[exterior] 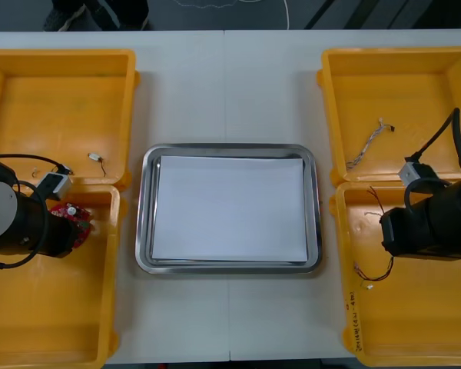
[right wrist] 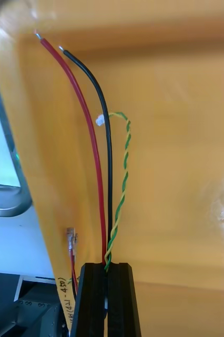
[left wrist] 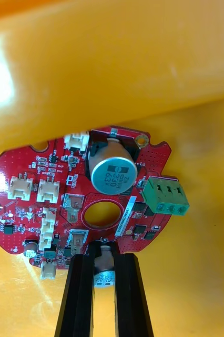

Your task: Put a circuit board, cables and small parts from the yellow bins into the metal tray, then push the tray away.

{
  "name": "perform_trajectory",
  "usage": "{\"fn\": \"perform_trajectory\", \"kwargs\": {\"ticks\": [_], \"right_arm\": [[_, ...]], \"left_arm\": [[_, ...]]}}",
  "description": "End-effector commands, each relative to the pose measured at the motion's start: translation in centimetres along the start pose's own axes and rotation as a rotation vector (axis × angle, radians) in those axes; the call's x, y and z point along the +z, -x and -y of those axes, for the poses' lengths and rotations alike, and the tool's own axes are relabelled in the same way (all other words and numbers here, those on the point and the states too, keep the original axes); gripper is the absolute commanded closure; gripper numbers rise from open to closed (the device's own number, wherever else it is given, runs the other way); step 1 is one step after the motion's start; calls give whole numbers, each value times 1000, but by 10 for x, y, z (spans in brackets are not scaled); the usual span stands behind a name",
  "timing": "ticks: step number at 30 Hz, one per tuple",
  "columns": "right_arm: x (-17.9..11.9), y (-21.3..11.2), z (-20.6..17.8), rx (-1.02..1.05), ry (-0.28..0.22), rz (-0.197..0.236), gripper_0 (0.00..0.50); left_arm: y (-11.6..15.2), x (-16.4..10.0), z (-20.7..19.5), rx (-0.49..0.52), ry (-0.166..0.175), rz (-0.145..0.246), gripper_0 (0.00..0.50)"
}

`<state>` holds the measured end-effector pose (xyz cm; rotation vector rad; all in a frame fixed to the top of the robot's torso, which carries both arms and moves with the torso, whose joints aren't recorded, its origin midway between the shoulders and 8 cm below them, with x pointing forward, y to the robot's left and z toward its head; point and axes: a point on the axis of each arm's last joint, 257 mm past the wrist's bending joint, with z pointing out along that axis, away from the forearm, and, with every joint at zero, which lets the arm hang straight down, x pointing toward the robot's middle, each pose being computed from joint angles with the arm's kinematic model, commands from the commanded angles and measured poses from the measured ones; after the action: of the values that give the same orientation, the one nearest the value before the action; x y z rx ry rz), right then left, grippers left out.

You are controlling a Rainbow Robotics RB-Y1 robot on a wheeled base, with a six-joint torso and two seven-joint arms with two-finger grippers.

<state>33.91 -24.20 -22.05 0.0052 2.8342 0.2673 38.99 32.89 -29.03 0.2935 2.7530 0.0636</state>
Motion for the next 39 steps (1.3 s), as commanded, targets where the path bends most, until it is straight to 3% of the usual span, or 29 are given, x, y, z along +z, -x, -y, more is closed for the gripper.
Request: {"fn": "perform_trajectory", "kwargs": {"ticks": [1, 14, 33, 34, 35, 36, 38, 39], "right_arm": [[-20, 23, -14, -111, -27, 60, 500], [-12, 38, -58, -152, 15, 72, 500], [-8, 39, -56, -160, 3, 65, 500], [-7, 38, -57, -160, 4, 63, 500], [-7, 37, -57, -160, 5, 61, 500], [-7, 37, -57, -162, 5, 61, 500], [-7, 38, -57, -158, 5, 62, 500], [-7, 37, -57, -156, 4, 61, 500]], "left_arm": [[-8, 6, 10, 125, -14, -8, 498], [-7, -3, 2, 118, -18, -2, 500], [-18, -30, 2, 111, -47, -12, 489], [-18, -30, 2, 109, -49, -11, 468], [-18, -30, 2, 109, -51, -10, 405], [-18, -30, 2, 108, -54, -9, 225], [-19, -30, 3, 108, -56, -11, 14], [-18, -30, 4, 108, -58, -9, 0]]}}
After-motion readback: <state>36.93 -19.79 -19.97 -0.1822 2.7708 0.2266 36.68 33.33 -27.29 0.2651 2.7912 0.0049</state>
